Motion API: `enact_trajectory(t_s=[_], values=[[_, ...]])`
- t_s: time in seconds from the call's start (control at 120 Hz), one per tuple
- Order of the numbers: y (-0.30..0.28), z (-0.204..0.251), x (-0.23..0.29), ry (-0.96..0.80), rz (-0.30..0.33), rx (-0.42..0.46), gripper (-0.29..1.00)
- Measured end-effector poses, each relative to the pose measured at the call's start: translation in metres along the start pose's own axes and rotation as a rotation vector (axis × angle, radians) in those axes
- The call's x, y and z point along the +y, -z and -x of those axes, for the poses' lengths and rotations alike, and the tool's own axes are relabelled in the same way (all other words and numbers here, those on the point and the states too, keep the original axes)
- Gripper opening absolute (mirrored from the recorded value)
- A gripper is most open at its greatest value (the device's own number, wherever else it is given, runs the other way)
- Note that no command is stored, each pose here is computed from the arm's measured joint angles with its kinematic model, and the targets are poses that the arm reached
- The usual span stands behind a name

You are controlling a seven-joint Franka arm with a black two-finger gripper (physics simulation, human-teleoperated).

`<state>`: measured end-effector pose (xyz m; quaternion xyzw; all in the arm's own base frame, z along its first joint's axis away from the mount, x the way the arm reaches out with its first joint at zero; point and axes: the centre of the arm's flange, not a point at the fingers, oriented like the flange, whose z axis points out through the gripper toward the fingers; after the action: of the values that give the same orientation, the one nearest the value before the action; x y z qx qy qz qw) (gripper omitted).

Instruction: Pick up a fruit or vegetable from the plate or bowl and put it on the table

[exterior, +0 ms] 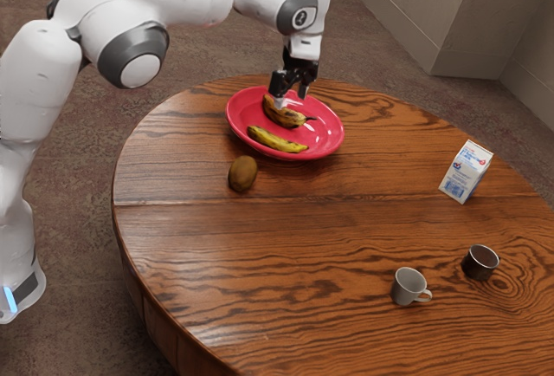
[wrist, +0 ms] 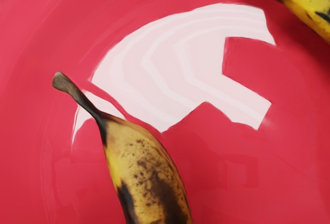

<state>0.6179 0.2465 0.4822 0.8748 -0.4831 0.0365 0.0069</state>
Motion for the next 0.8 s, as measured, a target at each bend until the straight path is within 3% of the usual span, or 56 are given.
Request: enact_trajectory(t_s=[0.383, 0.7, 0.8], values=[[-0.044, 0.003, -0.004, 0.049, 0.071, -0.017, 0.7], [-0.051, 0.008, -0.006, 0.069, 0.08, -0.022, 0.7], [-0.055, 0.007, -0.007, 0.071, 0.085, -0.023, 0.64]])
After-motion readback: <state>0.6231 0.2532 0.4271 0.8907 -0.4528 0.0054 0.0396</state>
